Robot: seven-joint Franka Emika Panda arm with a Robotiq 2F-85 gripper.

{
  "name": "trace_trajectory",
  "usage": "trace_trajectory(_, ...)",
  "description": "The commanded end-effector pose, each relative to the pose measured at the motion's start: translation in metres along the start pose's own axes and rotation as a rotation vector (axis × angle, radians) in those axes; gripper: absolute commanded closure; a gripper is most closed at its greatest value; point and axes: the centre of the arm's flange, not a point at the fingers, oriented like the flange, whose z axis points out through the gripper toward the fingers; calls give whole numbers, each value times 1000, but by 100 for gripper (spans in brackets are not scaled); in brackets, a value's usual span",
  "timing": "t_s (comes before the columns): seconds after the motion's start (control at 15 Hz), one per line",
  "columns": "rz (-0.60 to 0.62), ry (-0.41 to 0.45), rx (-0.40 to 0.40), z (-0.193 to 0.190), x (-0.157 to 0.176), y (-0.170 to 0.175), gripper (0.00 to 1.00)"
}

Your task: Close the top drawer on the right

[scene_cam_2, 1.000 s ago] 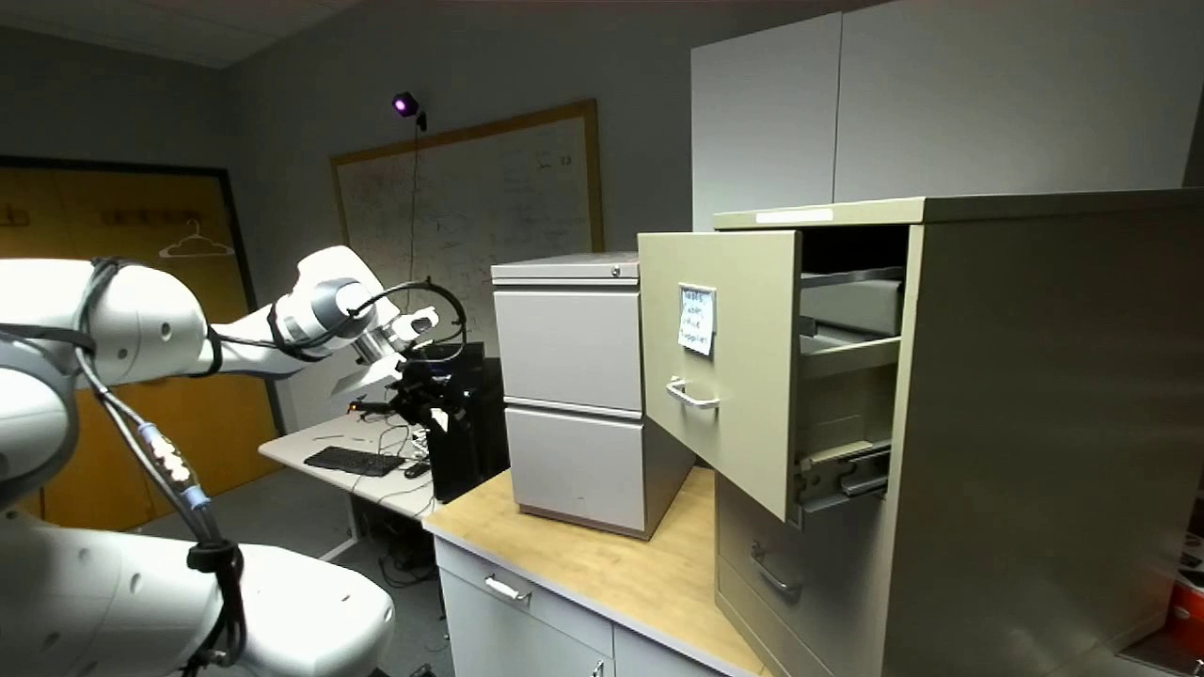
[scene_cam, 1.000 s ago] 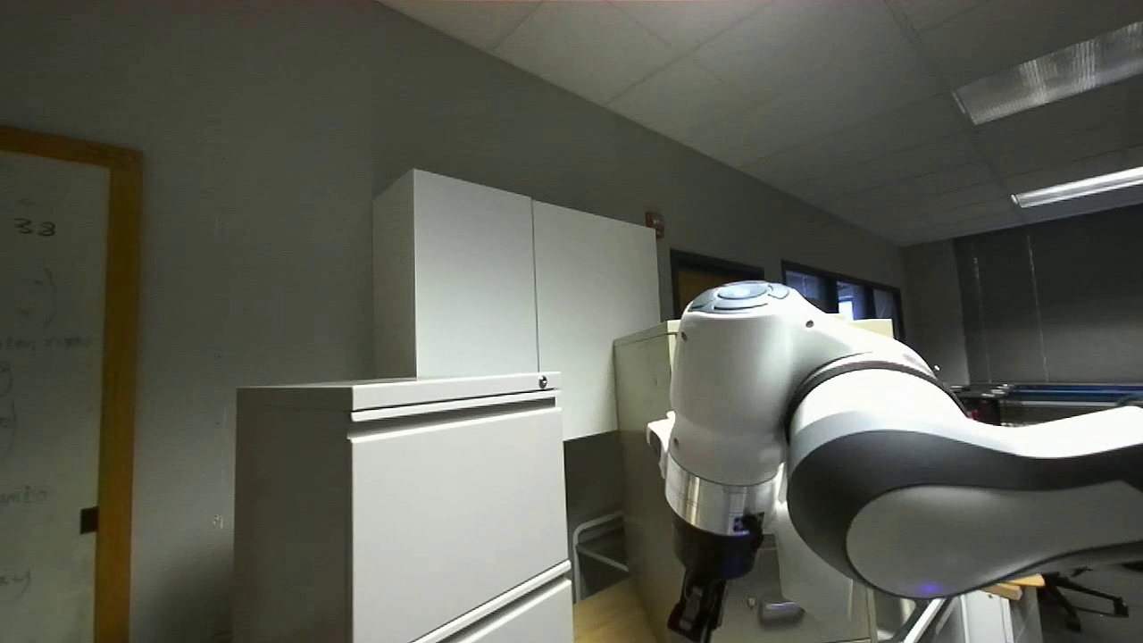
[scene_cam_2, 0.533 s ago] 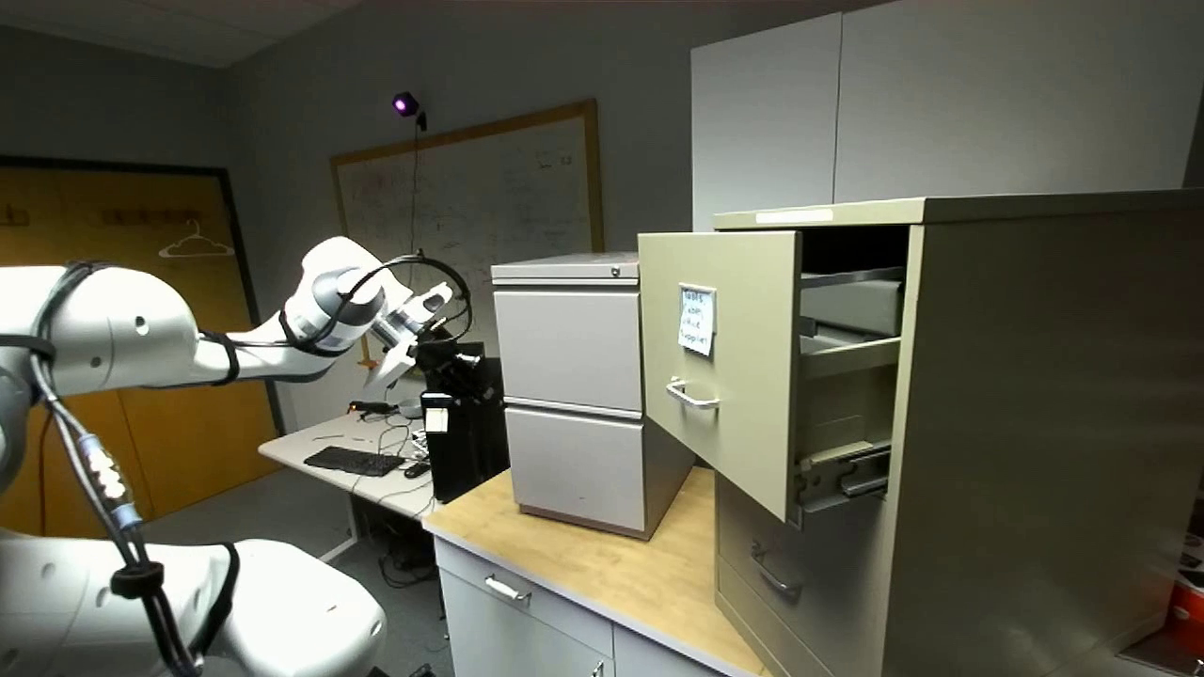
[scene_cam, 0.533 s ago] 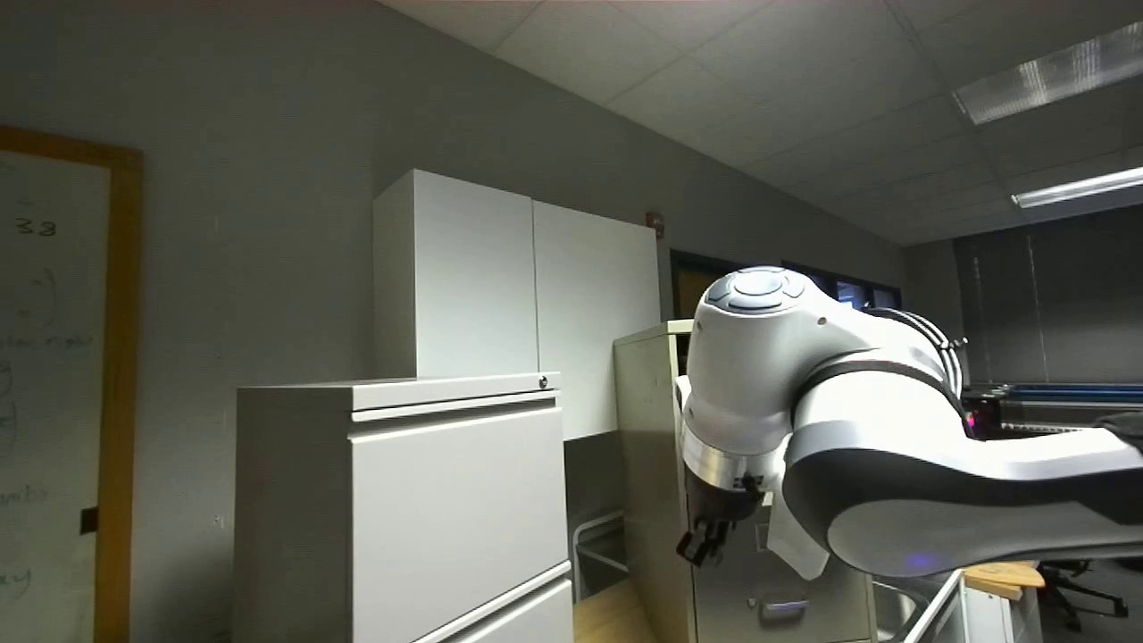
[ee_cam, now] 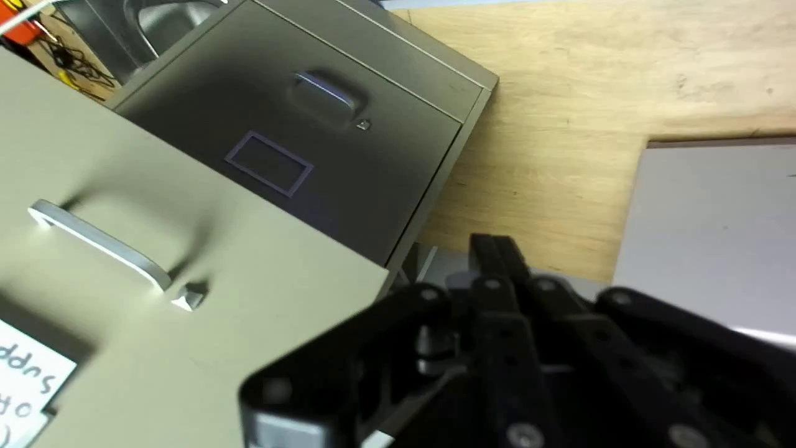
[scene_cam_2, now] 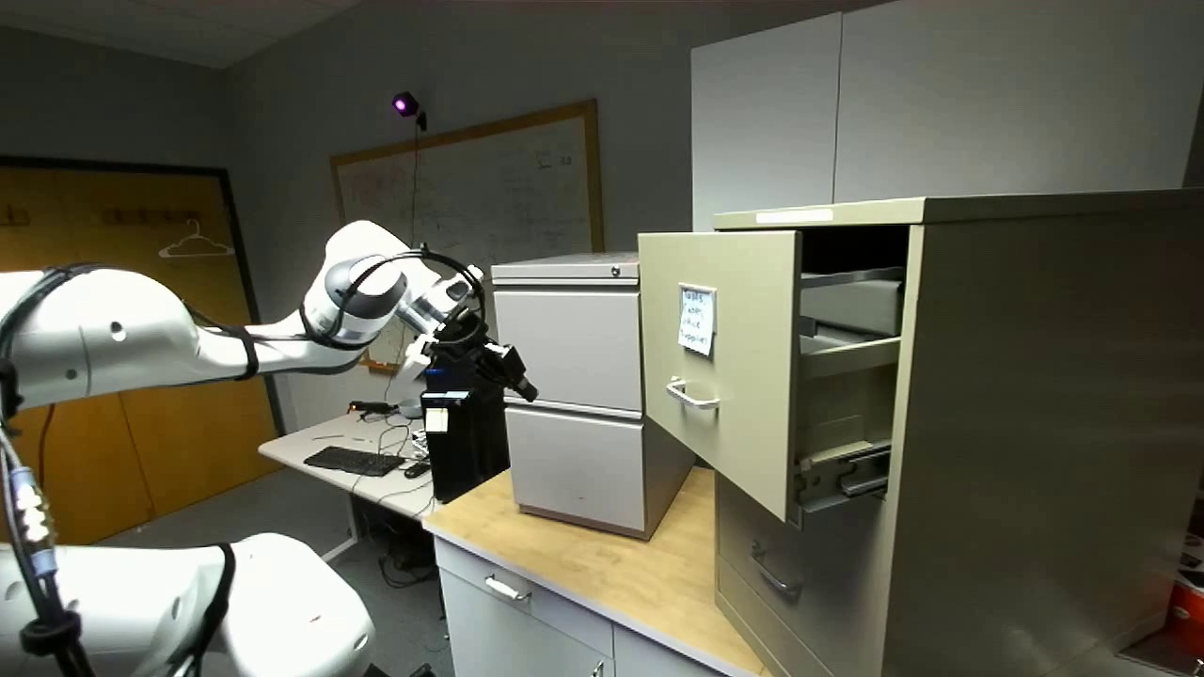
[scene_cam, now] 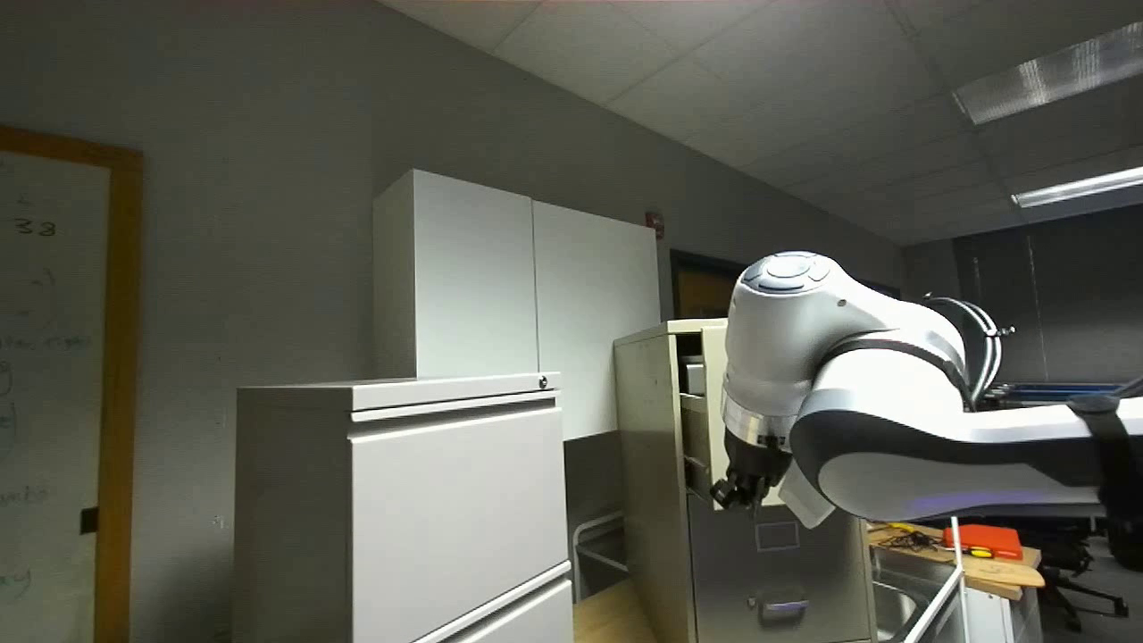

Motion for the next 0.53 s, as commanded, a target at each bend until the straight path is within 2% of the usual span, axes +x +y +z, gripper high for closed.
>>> trace_trajectory(0.0, 133, 42, -3, 16, 7, 33, 100)
trace_trajectory(0.47, 391, 79, -5, 55, 21, 93, 100)
